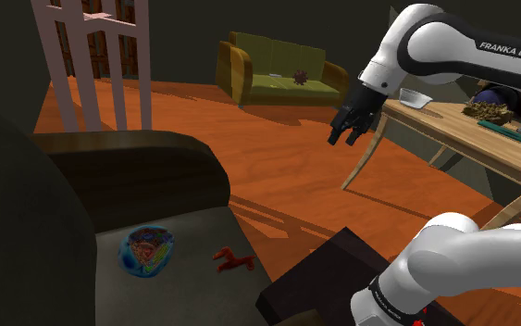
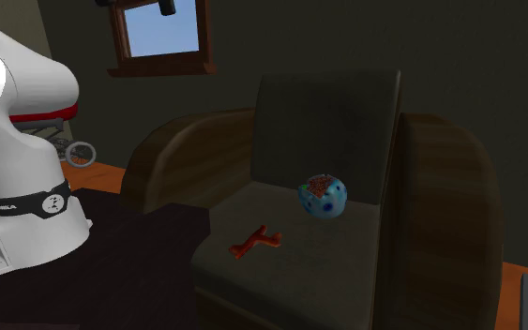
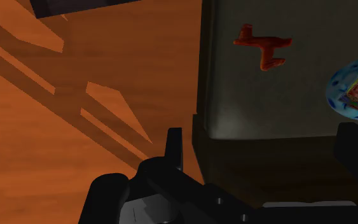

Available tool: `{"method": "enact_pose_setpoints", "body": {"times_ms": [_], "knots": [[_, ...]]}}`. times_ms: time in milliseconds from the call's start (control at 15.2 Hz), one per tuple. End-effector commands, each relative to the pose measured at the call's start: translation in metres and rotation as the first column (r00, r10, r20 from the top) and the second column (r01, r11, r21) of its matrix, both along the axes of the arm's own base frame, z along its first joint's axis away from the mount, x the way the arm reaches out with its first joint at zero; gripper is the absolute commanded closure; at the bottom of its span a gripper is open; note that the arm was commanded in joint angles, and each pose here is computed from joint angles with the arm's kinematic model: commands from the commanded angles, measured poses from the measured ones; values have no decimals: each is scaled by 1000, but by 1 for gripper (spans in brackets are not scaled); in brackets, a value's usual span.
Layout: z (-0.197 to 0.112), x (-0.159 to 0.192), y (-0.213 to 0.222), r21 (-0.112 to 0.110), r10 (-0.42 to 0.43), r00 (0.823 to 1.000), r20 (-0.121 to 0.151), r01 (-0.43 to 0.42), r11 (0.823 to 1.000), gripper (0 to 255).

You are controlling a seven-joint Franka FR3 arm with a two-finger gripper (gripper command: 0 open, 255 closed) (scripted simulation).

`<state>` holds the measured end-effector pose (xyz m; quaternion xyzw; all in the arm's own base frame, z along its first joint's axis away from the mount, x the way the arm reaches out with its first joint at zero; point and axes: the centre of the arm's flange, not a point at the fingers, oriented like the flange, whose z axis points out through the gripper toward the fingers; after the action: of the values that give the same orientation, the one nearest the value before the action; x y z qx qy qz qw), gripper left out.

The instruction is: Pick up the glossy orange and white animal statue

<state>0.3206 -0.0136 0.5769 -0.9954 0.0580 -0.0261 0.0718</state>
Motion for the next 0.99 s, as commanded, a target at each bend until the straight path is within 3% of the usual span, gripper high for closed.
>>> {"method": "enact_pose_setpoints", "body": {"times_ms": [0, 924], "knots": [[0, 0, 0, 0, 0, 1000, 0, 0, 1000, 0], [-154, 53, 94, -56, 163, 987, -3, -162, 985, 0]]}}
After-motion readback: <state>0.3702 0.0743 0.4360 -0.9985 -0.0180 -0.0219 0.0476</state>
